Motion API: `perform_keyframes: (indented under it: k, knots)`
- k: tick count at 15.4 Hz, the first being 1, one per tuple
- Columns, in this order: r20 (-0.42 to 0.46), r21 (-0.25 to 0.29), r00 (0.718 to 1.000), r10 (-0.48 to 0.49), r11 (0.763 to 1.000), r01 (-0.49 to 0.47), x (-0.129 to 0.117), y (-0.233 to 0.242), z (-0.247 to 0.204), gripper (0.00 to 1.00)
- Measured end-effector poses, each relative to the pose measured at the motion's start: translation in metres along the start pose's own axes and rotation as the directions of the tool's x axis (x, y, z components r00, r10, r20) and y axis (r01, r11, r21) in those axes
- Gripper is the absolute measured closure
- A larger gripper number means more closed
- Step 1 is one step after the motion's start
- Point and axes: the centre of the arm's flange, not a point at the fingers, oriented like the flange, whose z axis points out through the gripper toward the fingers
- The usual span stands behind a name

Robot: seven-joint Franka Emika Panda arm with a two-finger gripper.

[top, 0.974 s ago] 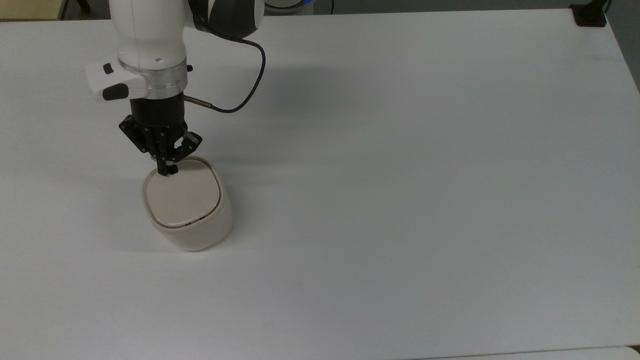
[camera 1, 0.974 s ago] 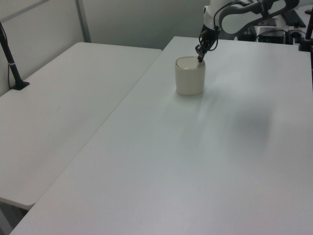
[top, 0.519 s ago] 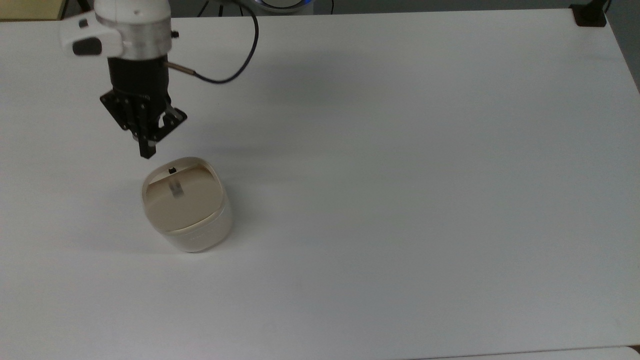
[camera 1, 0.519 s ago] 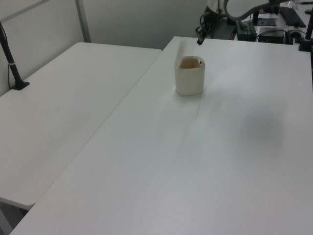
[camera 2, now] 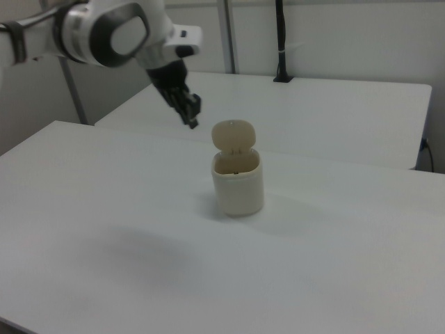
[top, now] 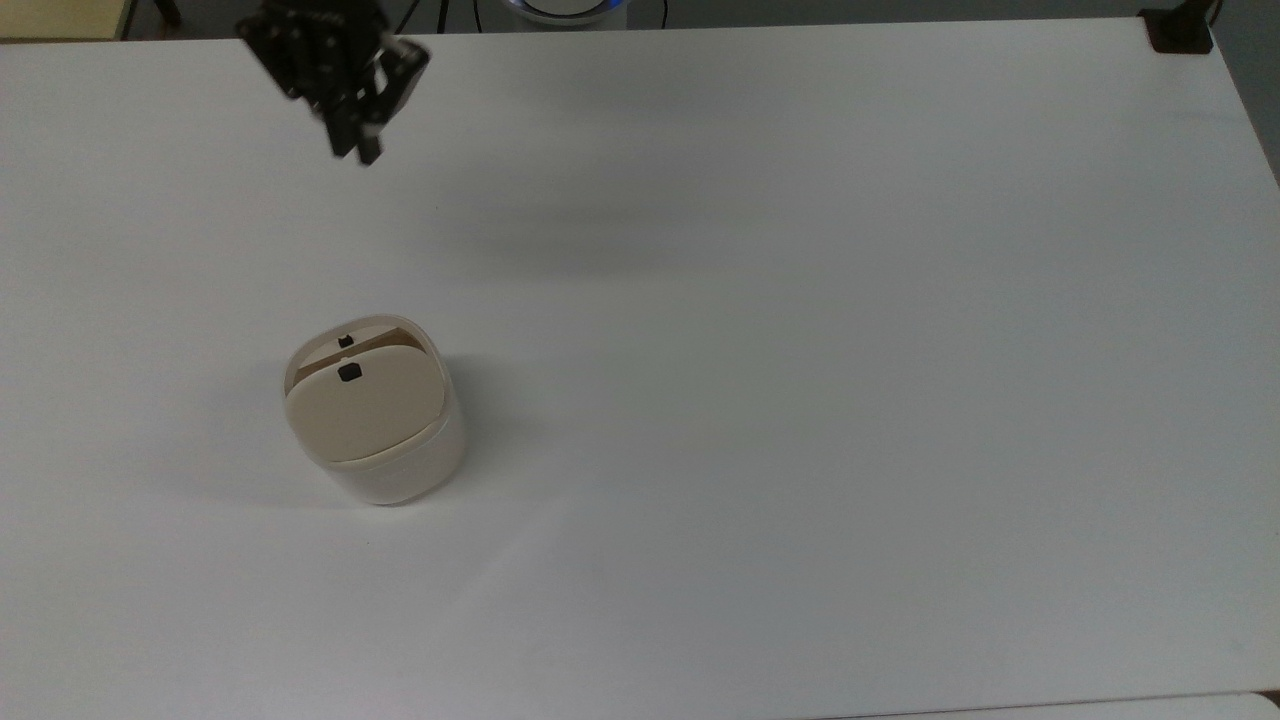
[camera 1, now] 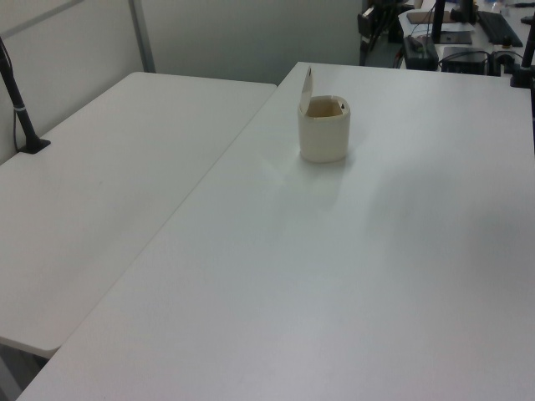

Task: Open the trash bin

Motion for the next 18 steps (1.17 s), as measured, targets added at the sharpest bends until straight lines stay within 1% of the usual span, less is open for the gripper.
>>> perform_keyframes:
  k: [1, 4, 5, 8, 12, 16, 18]
  knots:
    - [0.033, 0.009, 0.999, -0.009, 1.0, 0.009, -0.009, -0.006, -0.009, 0.7]
    - [0.121, 0.021, 0.991, -0.053, 0.999, 0.05, -0.034, -0.028, -0.028, 0.39]
    - [0.148, 0.022, 0.987, -0.07, 0.997, 0.068, -0.042, -0.035, -0.032, 0.32]
    - [0.206, 0.026, 0.972, -0.114, 0.994, 0.111, -0.061, -0.054, -0.036, 0.01]
    - [0.23, 0.028, 0.963, -0.138, 0.99, 0.135, -0.07, -0.064, -0.029, 0.0]
    - [0.238, 0.039, 0.945, -0.223, 0.975, 0.22, -0.069, -0.062, -0.022, 0.0]
    - [0.231, 0.043, 0.944, -0.237, 0.972, 0.233, -0.067, -0.059, -0.024, 0.0]
